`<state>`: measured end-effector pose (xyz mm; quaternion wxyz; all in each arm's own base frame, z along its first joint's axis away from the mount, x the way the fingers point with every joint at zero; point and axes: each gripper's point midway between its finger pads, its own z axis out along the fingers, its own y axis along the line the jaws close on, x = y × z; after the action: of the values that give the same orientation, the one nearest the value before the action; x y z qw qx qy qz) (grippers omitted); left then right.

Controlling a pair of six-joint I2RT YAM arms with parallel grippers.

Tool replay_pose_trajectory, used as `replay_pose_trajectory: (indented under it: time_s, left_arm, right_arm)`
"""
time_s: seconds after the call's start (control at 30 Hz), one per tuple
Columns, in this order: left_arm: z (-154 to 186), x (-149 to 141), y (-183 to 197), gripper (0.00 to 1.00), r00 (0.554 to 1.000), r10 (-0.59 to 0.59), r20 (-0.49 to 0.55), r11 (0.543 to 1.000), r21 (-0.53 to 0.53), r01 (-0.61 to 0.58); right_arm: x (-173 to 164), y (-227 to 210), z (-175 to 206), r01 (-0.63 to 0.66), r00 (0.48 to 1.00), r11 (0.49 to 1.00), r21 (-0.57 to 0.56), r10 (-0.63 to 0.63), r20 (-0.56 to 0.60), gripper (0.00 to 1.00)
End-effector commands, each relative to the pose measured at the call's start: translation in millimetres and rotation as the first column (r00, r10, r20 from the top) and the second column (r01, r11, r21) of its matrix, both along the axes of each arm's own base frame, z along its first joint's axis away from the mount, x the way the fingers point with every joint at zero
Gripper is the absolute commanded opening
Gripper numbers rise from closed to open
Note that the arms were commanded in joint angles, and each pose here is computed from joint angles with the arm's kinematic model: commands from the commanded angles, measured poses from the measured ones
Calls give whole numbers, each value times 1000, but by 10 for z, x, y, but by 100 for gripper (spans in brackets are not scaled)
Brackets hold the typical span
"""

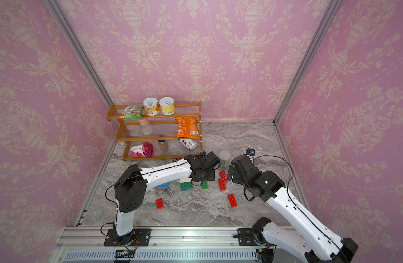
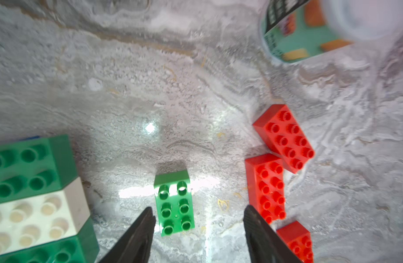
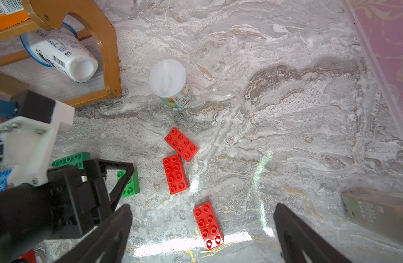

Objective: Assemble a rectangle with lego
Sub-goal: Place the lego brick at the center of the board, then pick up the lego brick from the center of the board.

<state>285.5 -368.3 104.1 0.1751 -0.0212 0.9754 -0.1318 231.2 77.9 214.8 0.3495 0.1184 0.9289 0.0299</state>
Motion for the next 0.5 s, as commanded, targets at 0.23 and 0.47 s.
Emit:
replay_pose_trajectory:
  time_s: [0.23, 0.47]
  left_arm:
    - [1299, 218, 1129, 99, 921, 184, 343, 983, -89, -163]
    - [1532, -167, 2500, 99, 781, 368, 505, 919, -71, -388]
  right_arm:
    - [64, 537, 72, -90, 996, 996, -26, 89, -27, 100]
    - [-61, 1304, 74, -201, 980, 980, 11, 201, -10, 94]
